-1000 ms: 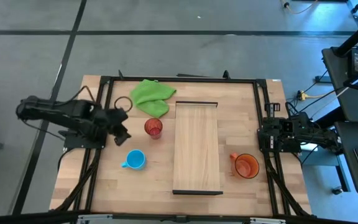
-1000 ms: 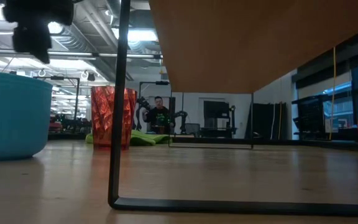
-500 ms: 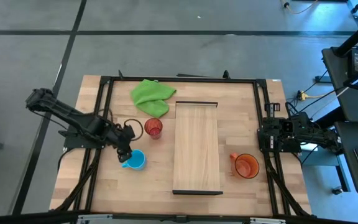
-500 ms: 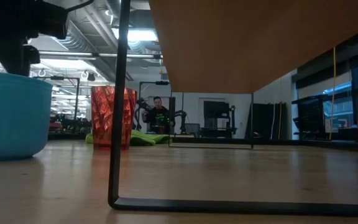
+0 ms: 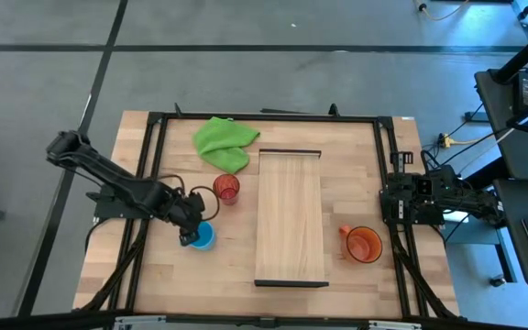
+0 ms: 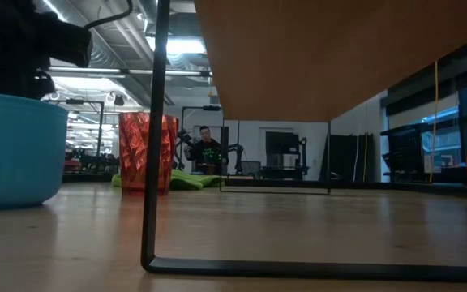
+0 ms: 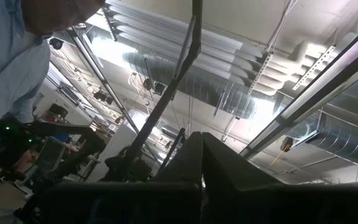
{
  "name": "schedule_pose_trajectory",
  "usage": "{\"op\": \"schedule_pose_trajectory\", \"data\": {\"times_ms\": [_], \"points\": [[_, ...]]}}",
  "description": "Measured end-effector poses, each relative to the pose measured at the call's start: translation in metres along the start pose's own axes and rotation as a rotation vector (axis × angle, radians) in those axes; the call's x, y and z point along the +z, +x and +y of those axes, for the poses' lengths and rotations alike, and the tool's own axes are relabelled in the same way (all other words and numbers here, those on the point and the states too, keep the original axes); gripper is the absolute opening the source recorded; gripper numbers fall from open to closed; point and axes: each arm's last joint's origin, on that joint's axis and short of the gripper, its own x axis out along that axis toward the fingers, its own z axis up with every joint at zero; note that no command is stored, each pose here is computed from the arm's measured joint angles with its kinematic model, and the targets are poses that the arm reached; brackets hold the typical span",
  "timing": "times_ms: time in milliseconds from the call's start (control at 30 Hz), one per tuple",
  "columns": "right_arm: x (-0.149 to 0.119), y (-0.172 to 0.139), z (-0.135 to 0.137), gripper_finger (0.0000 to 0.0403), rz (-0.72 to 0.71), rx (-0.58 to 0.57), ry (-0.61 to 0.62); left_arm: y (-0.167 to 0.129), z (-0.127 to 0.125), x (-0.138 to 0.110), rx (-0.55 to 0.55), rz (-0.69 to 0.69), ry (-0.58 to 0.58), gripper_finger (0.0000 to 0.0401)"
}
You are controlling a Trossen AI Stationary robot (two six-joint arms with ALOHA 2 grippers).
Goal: Stack small to large cups/mugs on shelf
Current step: Put the blue mug on the shelf
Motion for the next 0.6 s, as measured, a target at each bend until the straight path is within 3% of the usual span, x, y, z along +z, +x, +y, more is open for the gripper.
{"op": "schedule_pose_trajectory", "data": {"times_ms": [200,467,600], "points": [[0.000,0.000,0.000,0.0010,0.000,0.000,0.001,0.005,-0.002,0.001,0.010,0.017,0.043,0.0165],[0.000,0.000,0.000,0.0010,0.000,0.000,0.000,0.004,0.002,0.006,-0.005,0.047,0.012,0.0017],[0.000,0.000,0.000,0.0010,0.000,0.000,0.000,-0.020,0.004,0.025,-0.024,0.024,-0.008,0.0007]]}}
